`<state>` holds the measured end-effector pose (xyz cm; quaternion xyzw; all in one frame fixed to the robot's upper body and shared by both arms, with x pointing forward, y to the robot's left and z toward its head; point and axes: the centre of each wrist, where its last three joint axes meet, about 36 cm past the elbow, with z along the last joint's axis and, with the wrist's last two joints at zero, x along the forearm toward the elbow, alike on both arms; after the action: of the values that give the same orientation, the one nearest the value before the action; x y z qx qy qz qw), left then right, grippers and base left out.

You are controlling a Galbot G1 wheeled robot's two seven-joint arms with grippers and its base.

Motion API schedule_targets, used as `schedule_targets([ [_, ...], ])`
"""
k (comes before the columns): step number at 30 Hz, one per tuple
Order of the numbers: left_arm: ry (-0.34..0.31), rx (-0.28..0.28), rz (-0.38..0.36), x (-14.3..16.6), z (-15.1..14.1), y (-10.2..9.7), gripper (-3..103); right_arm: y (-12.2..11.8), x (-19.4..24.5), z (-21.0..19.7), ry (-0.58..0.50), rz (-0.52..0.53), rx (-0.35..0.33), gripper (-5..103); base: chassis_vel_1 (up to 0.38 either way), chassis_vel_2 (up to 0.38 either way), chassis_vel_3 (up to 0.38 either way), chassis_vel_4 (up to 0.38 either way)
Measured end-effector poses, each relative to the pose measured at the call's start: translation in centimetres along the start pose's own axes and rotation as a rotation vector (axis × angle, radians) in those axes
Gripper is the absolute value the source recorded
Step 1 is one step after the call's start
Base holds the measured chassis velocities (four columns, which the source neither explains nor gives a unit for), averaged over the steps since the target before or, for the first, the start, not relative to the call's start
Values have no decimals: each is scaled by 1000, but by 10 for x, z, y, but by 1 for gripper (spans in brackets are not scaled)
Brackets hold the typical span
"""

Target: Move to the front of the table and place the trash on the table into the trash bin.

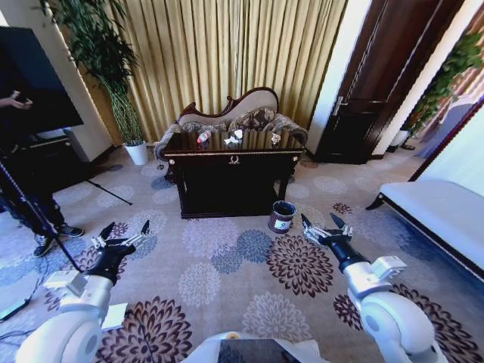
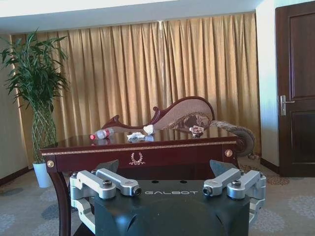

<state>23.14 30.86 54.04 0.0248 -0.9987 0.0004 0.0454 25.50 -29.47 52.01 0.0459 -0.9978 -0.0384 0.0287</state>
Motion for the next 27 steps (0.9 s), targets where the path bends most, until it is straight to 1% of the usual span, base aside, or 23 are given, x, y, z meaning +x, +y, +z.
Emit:
schedule_targets([
  [27,-15,8,5,2,1,0,100,0,1,-1,-1,-2,-1,100,0,0,0,0],
])
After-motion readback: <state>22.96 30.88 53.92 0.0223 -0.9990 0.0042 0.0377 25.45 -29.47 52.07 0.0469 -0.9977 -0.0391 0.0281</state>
